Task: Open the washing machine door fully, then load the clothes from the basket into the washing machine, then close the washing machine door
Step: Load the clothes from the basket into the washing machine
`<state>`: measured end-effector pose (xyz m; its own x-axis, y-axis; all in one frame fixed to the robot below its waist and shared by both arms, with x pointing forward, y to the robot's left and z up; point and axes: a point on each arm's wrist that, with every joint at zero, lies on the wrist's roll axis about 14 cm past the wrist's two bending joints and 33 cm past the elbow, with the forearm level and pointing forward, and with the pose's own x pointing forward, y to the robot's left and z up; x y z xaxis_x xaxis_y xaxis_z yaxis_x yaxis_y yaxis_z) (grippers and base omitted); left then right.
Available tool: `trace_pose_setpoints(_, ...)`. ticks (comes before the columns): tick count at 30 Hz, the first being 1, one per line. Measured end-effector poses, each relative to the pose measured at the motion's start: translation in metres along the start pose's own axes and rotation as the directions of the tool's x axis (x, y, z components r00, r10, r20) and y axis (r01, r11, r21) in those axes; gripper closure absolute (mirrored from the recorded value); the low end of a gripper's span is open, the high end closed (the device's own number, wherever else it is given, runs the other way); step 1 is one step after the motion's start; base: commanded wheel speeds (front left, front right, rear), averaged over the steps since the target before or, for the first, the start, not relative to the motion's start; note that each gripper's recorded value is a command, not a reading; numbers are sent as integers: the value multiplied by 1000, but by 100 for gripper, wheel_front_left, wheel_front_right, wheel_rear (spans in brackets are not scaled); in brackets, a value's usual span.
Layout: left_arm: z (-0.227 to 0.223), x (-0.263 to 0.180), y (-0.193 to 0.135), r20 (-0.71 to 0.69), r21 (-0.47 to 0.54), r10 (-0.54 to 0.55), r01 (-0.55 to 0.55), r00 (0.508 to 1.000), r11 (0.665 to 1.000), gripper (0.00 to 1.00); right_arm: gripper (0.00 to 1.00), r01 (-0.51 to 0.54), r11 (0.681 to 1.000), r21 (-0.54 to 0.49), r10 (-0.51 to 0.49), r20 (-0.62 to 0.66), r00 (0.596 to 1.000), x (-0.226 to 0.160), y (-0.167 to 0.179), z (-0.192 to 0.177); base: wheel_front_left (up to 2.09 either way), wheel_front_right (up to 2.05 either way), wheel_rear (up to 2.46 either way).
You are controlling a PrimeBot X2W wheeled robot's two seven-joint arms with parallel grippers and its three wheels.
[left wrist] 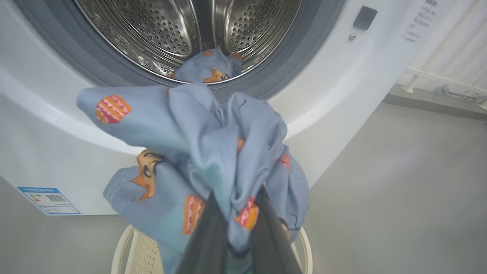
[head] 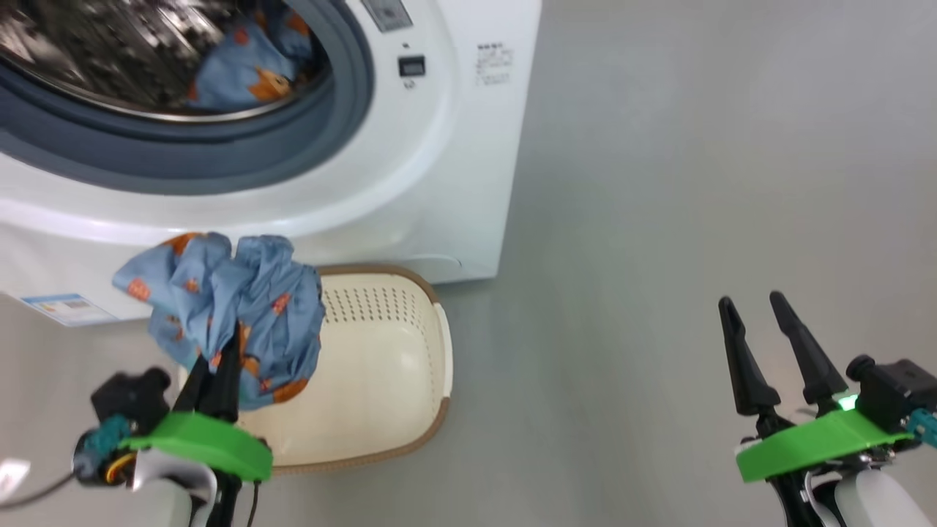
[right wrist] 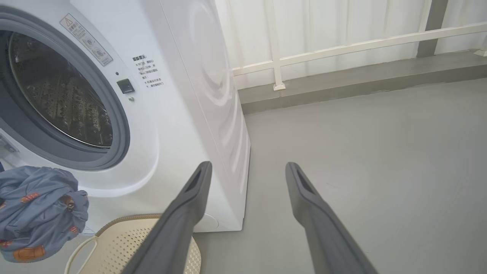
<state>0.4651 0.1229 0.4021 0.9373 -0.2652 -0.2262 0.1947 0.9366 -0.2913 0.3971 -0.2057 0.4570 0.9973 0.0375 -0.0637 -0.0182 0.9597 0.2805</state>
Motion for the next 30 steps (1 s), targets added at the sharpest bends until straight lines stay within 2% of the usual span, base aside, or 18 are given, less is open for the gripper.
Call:
trace_pose_setpoints(12, 36, -60, 6, 164, 51, 69, -79, 984, 996, 100, 0, -34, 999, 2, 34, 23, 999, -16, 11, 8, 0, 0, 0)
trace_pose_setpoints(18, 40, -82, 7, 201, 37, 102, -112, 974, 993, 100, 0, -49, 999, 0, 48, 33, 998, -17, 15, 12, 0, 0, 0)
trace_pose_setpoints(30, 39, -84, 10, 208, 31, 122, -131, 971, 991, 100, 0, -52, 999, 3, 52, 14, 999, -11, 16, 5, 0, 0, 0)
